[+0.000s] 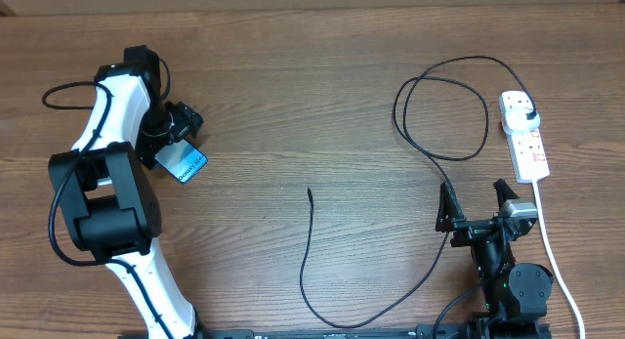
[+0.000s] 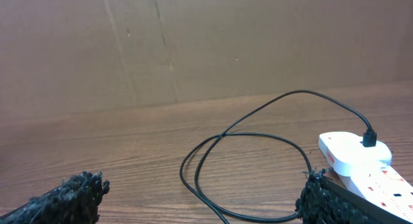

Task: Plug charger to phone and switch on socket
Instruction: 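Lower the left gripper onto the phone, aligning fingers with its sides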

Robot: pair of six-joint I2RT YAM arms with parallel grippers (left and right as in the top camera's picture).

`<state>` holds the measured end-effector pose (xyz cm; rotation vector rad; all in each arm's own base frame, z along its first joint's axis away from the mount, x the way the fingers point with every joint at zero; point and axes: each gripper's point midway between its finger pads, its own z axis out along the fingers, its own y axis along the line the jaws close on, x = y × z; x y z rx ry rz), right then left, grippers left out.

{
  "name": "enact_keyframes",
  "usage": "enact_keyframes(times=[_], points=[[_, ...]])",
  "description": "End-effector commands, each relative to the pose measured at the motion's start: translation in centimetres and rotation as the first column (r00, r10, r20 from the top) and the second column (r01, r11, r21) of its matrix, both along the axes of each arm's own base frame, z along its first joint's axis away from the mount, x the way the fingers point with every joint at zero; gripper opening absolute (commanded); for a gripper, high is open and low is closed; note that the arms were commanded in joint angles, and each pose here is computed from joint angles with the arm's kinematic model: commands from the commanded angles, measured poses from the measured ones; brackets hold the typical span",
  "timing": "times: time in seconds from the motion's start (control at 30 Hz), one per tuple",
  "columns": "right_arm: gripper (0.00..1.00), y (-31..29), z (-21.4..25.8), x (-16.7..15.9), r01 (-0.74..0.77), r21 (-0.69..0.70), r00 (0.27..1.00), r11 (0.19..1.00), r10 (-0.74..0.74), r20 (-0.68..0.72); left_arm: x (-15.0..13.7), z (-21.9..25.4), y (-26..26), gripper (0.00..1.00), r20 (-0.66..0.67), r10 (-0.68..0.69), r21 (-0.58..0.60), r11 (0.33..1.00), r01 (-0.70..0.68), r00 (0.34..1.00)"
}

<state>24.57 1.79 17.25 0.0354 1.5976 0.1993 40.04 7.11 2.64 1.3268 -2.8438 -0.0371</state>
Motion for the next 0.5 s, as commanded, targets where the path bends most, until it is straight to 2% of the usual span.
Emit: enact_keyframes(times=[0.0,0.47], points=[[1.0,-0.06,-0.16,0.01,0.005,-0.004,1.0,1.0,-0.005,0.005,-0.46,-0.96,0.69,1.0,-0.027,0.006,0.006,1.0,-0.006,1.0],[1.0,-0.07,-0.16,0.01,0.006,-0.004,1.0,1.0,-0.006,0.005,-0.17,-1.31,0.91,1.0,-0.02,0.001,0.011,1.0,-0.001,1.0]])
